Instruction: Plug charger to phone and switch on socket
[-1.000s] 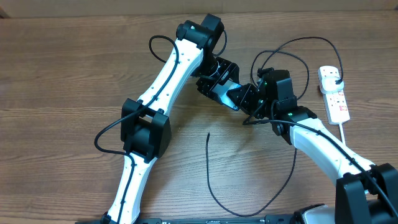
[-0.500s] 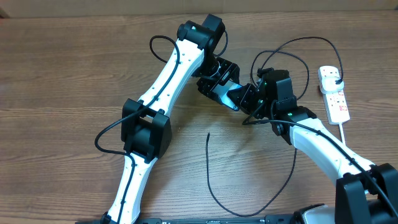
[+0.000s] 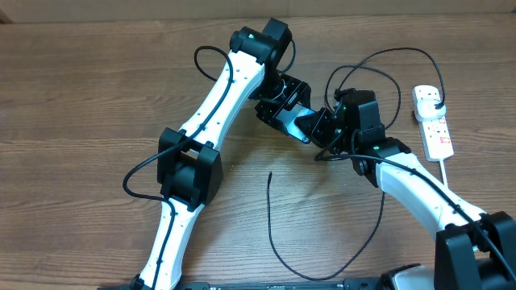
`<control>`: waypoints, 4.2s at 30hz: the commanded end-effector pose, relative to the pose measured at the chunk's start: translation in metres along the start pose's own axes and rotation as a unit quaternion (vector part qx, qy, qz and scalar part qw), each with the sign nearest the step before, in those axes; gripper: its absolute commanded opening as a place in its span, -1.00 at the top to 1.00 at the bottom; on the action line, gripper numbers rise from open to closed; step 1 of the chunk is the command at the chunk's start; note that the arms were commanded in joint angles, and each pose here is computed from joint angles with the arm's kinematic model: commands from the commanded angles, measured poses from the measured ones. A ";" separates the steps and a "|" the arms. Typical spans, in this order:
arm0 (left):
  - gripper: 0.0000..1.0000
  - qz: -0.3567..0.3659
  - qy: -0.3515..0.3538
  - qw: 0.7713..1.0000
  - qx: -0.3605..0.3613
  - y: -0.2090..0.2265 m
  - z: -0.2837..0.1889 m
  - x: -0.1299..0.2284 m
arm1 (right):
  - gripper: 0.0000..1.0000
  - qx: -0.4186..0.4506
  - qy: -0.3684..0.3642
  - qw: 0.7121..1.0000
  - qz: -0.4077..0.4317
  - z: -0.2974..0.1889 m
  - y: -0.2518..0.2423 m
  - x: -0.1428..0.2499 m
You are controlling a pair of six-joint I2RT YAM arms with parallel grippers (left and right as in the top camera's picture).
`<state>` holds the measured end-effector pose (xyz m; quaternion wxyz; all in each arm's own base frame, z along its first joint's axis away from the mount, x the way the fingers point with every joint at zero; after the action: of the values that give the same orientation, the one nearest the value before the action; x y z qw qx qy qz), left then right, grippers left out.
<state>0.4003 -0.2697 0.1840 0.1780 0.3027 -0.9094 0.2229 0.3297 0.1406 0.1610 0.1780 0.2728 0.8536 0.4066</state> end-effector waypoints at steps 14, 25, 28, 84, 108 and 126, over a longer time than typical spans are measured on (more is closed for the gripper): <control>-1.00 0.018 -0.004 1.000 0.010 -0.004 -0.006 0.002 | 0.92 0.001 -0.008 1.000 -0.016 0.000 0.006 -0.004; -1.00 0.065 -0.001 0.997 0.039 0.008 -0.031 -0.030 | 0.92 0.014 -0.019 1.000 -0.013 -0.001 0.002 -0.007; -1.00 0.093 0.004 0.994 0.061 0.015 -0.045 -0.046 | 0.92 0.022 -0.026 0.999 -0.009 -0.002 -0.001 -0.009; -1.00 0.246 -0.106 0.925 0.270 -0.006 -0.177 -0.031 | 0.93 -0.302 0.055 0.872 0.381 -0.037 0.100 -0.036; -1.00 0.143 -0.142 0.951 0.236 -0.029 -0.149 -0.011 | 0.92 -0.328 0.093 0.859 0.382 -0.045 0.111 -0.033; -0.99 0.139 -0.137 0.954 0.228 -0.037 -0.137 0.003 | 0.93 -0.327 0.092 0.859 0.383 -0.044 0.110 -0.033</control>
<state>0.4513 -0.2216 0.3035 -0.0472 0.2375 -0.8835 0.4011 0.3668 0.1505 0.2631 0.0209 0.4710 0.5287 0.7058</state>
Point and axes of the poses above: each gripper's point midway between its finger pads, its own z axis out along the fingers, its own y axis along the line the jaws close on, x = y × z, the point moved 8 cm from there along -z, back along the fingers, and after that the axes turned 10 degrees about z, right-handed, at the moved point
